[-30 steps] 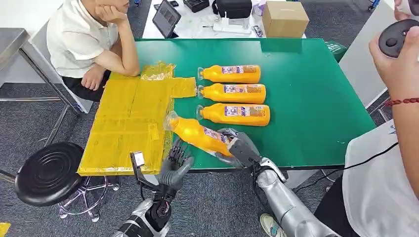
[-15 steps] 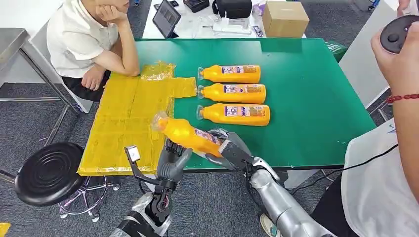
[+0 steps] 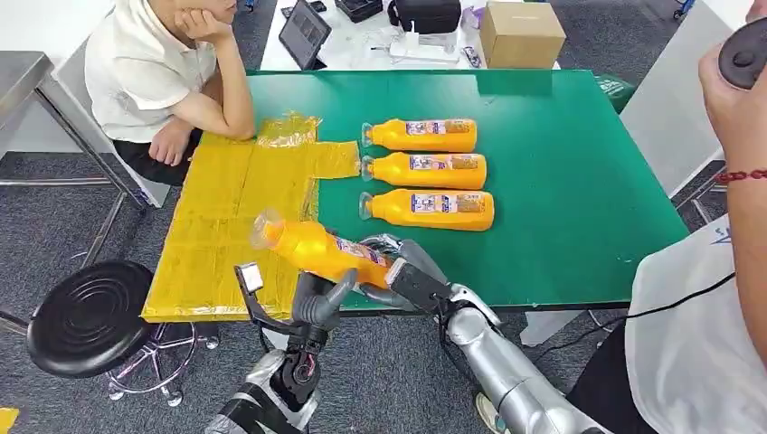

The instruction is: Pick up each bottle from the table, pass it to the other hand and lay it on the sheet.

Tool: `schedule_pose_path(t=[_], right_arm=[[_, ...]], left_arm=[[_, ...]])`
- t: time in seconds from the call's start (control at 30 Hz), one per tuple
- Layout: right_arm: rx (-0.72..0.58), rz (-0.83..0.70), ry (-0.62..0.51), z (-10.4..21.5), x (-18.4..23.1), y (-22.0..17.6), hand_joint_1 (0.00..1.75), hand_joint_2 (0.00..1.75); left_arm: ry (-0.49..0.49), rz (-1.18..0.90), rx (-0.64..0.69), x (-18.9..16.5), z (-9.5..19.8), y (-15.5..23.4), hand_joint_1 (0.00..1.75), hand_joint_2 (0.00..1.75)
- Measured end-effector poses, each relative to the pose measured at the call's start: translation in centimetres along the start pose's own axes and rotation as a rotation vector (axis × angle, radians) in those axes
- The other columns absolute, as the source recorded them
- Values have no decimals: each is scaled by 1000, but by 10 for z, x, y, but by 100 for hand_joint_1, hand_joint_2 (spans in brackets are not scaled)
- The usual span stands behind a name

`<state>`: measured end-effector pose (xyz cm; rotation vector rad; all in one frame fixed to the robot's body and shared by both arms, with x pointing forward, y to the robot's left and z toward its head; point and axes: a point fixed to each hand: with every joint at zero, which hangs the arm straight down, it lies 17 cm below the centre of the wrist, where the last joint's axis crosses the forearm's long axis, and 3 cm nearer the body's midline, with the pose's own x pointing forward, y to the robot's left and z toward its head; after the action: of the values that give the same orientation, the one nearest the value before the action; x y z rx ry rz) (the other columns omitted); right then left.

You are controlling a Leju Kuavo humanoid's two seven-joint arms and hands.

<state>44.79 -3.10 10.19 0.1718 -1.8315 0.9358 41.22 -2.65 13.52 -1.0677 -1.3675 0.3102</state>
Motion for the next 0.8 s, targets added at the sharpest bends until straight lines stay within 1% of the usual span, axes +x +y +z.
schedule_pose_path(t=[0.03,0.07,0.1,0.13,0.23,0.27,0.3,0.33,0.37,0.4,0.43,0.47,0.53,0.57,0.6,0.8], right_arm=[[0,-1,0,0,0,0,147,175],[0,-1,0,0,0,0,145,175],[1,-1,-2,0,1,1,150,175],[4,-2,-5,-1,2,2,140,175],[14,1,-21,-3,8,5,138,175],[18,1,-26,-3,10,6,136,175],[20,0,-31,-4,12,7,134,175],[24,0,-35,-4,13,8,127,175],[26,-3,-36,-4,14,9,126,175],[27,-6,-36,-4,14,10,93,175],[27,-9,-38,-4,15,9,75,175],[28,-11,-42,-5,16,9,49,175],[35,-16,-52,-5,18,11,23,175],[42,-20,-57,-5,20,13,5,175],[47,-24,-59,-5,20,14,0,175],[78,-71,-61,-6,25,23,0,175]], left_arm=[[1,0,0,0,0,0,0,175],[2,-1,0,0,-1,0,0,175],[2,-4,0,0,-1,0,0,175],[0,-9,-2,0,-1,0,0,175],[-14,-23,-16,2,-2,-3,0,175],[-21,-24,-21,3,-2,-5,124,175],[-30,-24,-30,5,-2,-6,175,175],[-46,-28,-39,8,-2,-9,175,175],[-60,-29,-51,11,-2,-12,175,175],[-77,-26,-67,15,-2,-16,175,175],[-93,-22,-80,19,-1,-20,175,175],[-104,-16,-90,22,0,-23,175,175],[-121,4,-111,27,3,-26,175,175],[-130,13,-123,29,5,-28,175,175],[-135,18,-130,31,7,-28,175,175],[-175,60,-178,44,15,-36,175,175]])
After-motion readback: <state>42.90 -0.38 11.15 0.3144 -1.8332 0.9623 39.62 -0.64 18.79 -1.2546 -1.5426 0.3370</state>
